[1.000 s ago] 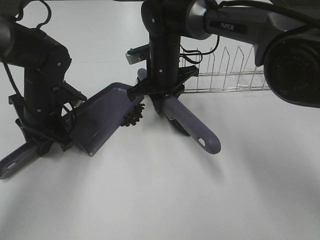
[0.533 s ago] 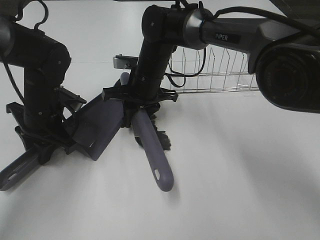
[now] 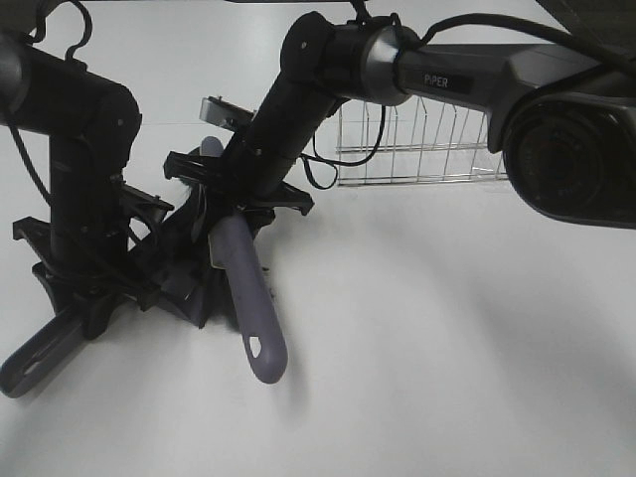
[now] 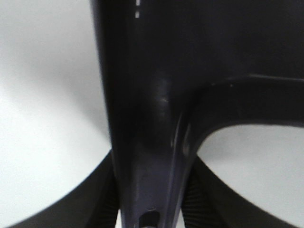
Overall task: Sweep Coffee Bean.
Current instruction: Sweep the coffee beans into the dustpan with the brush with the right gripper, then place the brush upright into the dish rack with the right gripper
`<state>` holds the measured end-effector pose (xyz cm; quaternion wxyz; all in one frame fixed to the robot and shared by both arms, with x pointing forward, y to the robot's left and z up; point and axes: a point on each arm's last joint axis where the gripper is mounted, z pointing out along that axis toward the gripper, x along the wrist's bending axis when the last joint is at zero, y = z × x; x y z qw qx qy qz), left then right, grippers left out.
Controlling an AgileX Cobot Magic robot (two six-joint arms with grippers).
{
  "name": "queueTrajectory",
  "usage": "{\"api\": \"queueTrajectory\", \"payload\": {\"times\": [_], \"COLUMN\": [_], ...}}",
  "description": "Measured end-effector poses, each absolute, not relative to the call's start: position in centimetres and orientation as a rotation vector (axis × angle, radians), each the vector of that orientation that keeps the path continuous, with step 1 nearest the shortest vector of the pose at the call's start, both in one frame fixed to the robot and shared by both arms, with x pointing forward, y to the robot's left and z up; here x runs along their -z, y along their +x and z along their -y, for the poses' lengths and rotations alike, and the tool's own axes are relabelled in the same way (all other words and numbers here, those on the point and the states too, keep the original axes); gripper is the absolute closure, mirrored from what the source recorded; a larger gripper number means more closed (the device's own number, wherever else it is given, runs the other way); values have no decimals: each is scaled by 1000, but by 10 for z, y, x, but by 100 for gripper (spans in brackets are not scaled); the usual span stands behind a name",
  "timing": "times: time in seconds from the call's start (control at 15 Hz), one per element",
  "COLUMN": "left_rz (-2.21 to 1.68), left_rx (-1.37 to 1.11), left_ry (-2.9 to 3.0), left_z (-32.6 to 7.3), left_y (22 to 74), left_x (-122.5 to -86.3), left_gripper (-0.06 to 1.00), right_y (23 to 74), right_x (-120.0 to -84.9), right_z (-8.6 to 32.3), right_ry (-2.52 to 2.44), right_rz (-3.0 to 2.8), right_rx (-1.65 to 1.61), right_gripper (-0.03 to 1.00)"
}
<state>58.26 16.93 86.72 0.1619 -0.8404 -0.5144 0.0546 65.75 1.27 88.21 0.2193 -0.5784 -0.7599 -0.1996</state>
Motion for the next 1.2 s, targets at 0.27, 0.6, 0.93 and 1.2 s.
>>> {"api": "queueTrajectory", "payload": {"times": [0.27,0.6,0.93,1.2], "left_rz": [1484,1510,1593,1885], "left_rx": [-157,-165,-151,-151], "left_ry": [-2390,-2382,-2342,-2321], "left_z": [-169,-169,-169,-195], "left_y": [582,583,584,596], "left_x": [-867,-867,-869,-901], "left_gripper": [62,62,62,62], "right_y": [660,672,686,689], "right_x": [-890,-935,-971,-1030], "right_z": [-20,-18,-3,23], "right_ry": [-1487,-1387,-1494,-1592], "right_rz": [2106,2289,2430,2528], "right_rx": [662,719,773,872], "right_gripper": [68,68,68,68]}}
